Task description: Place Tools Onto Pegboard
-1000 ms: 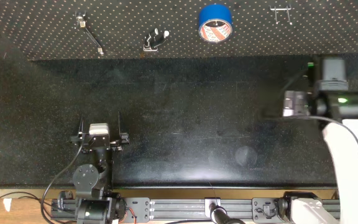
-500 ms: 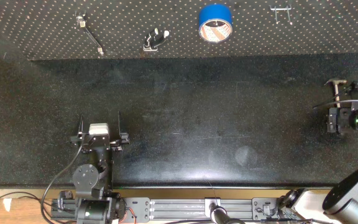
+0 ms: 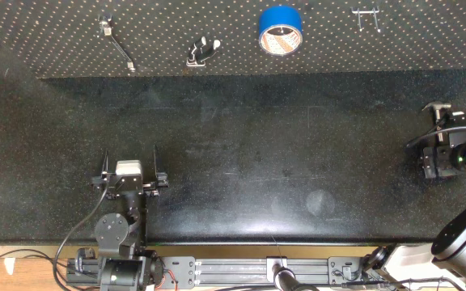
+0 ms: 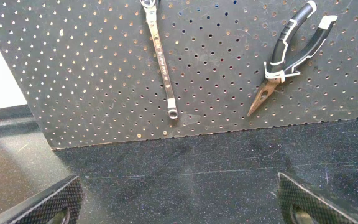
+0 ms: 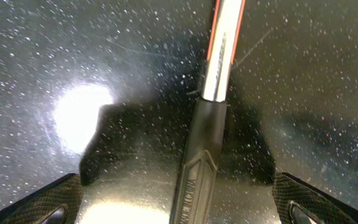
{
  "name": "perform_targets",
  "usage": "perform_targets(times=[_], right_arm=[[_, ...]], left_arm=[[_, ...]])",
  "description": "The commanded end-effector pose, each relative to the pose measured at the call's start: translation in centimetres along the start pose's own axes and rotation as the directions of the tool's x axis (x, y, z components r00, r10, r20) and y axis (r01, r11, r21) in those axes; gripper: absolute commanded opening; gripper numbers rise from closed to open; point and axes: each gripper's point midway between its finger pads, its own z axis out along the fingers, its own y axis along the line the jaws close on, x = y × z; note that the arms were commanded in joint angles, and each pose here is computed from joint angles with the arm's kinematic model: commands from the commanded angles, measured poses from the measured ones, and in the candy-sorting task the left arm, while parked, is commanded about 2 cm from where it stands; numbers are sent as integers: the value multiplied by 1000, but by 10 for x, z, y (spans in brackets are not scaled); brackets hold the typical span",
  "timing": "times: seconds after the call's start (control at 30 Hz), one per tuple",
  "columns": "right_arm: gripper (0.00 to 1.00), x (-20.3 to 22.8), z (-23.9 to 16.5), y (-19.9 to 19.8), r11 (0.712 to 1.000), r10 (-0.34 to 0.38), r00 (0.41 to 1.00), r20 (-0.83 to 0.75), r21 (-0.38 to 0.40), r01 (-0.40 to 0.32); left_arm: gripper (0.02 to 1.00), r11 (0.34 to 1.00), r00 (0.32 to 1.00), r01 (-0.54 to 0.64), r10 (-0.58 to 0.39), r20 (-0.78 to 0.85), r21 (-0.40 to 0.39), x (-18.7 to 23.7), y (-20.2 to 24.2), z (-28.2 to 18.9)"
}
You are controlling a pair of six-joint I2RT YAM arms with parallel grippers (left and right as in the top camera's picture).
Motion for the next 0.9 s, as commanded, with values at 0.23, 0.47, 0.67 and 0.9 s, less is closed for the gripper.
perform_targets(times=[0.23,0.47,0.67,0.9], right_arm=[[80,10,4,1,1000,-5,999,-41,-7,5],[75,-30,-36,14,998,48,982,183,-36,-43],[77,-100,-141,77,999,28,851,525,-27,-16],[73,-166,-209,166,984,-86,644,760,-37,176]], left_arm=[[996,1000,1000,-13,13,0,0,1,0,0],[996,1000,1000,-13,13,0,0,1,0,0],[996,1000,1000,-13,13,0,0,1,0,0],[996,1000,1000,-13,13,0,0,1,0,0]])
